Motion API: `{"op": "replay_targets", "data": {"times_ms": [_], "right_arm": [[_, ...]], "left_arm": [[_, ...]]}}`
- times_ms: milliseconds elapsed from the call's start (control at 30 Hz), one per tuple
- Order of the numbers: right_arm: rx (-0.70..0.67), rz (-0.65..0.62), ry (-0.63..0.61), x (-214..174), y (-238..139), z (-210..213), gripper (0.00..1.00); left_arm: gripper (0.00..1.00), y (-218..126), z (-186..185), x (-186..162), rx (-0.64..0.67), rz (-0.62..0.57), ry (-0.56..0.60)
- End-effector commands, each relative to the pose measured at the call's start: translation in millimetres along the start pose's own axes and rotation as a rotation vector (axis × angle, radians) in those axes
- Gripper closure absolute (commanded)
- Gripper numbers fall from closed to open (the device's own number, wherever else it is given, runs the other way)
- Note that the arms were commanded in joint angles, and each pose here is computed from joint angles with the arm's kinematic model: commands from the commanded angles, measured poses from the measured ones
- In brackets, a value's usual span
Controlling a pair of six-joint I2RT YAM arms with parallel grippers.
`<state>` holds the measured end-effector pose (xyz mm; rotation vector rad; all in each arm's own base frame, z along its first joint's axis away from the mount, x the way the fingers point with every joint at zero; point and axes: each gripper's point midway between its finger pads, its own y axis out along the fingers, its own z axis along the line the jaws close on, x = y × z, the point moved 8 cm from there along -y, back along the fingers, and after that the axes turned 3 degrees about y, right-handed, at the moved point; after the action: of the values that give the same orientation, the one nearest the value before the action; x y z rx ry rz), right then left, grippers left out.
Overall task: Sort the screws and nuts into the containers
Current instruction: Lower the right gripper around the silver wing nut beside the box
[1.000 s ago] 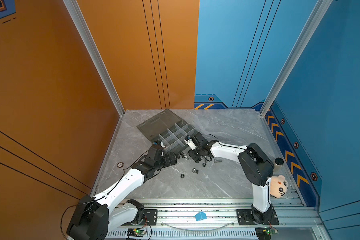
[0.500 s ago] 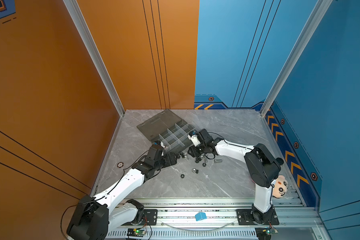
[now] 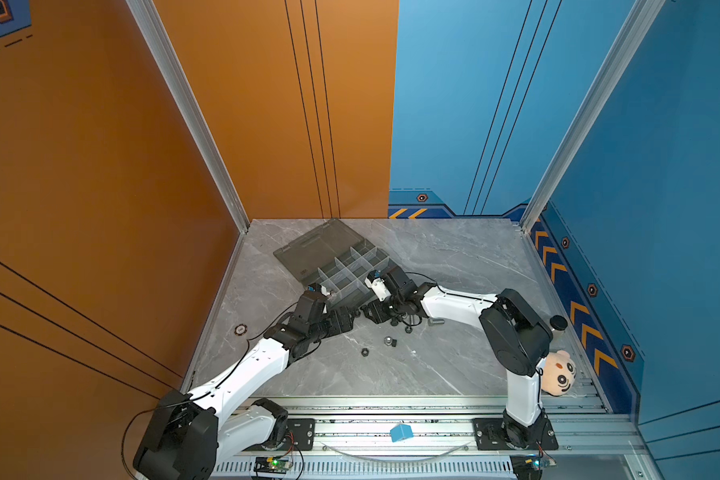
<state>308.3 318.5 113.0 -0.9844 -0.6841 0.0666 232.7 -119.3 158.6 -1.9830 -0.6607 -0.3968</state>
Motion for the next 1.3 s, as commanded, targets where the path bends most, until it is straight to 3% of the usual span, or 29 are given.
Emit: {"op": "replay_targets", "data": {"times_ms": [0, 767, 1267], "right_arm": [[-0.039, 0.036, 0.001, -10.6, 7.9, -3.2, 0.48], [-0.159, 0.127, -0.116, -24.7, 28.9, -5.4, 0.52], [-0.238, 0.142, -0.091, -28.4, 33.5, -28.8, 0.57]], "left_arm": [[0.02, -0.5, 3.8, -2.7, 0.004, 0.010, 0.000], [0.02, -0.1, 6.0, -1.2, 0.005, 0.004, -0.004], [0.02, -0.4, 6.4, -0.3, 0.002, 0.001, -0.006]]}}
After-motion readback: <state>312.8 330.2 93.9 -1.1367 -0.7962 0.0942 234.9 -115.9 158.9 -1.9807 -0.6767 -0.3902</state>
